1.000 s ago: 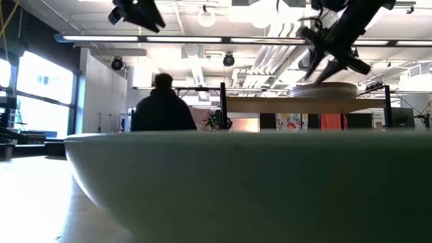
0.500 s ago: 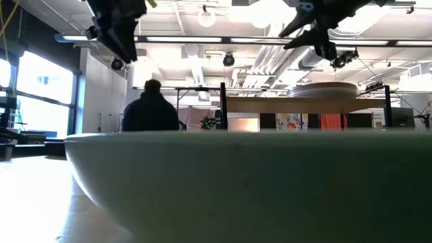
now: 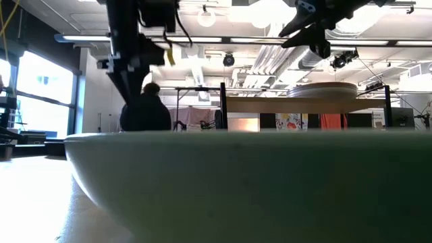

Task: Place and stack plates onto a shelf
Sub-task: Put the top black plate on the shelf

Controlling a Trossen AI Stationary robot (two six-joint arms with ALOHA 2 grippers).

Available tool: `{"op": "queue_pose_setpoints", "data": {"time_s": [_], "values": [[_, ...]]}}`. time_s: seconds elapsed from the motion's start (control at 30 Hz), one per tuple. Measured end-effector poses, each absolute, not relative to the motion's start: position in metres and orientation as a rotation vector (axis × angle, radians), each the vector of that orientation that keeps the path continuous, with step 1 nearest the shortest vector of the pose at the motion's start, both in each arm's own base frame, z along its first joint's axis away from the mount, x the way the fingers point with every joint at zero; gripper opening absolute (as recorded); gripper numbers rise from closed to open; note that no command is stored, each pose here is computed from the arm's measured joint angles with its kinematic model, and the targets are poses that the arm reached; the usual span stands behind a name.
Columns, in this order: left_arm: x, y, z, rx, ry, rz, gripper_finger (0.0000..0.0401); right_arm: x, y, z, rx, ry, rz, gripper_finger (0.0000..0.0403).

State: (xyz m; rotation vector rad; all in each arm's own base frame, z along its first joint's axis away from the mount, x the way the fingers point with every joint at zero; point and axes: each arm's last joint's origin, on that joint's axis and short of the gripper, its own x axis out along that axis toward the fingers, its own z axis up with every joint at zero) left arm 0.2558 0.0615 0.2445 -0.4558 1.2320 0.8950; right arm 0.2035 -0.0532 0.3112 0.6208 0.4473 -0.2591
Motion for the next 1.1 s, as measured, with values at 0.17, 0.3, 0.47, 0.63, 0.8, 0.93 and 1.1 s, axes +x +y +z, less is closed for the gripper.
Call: {"op": "queue_pose_setpoints", "data": {"time_s": [0.17,0.3,0.47,0.63,0.8,0.93,1.1], "values": [[0.262,0.073,0.223,-0.483,1.330,0.954,0.0117,0.202,-0.053,0.309,0.610,0.472,-0.261,0.0103],[0.266,0.081,0.208,-0.499,1.398,0.984,0.0117,0.201,-0.053,0.308,0.614,0.492,-0.267,0.0103],[0.269,0.090,0.190,-0.503,1.469,1.019,0.0117,0.201,-0.053,0.307,0.614,0.497,-0.268,0.0103],[0.270,0.100,0.172,-0.508,1.547,1.050,0.0117,0.201,-0.052,0.306,0.581,0.512,-0.260,0.0103],[0.270,0.109,0.158,-0.520,1.607,1.080,0.0117,0.201,-0.052,0.306,0.572,0.512,-0.258,0.0103],[0.268,0.115,0.151,-0.527,1.638,1.089,0.0117,0.200,-0.052,0.306,0.574,0.517,-0.259,0.0103],[0.264,0.125,0.148,-0.532,1.660,1.082,0.0117,0.200,-0.052,0.305,0.571,0.522,-0.259,0.0103]]}}
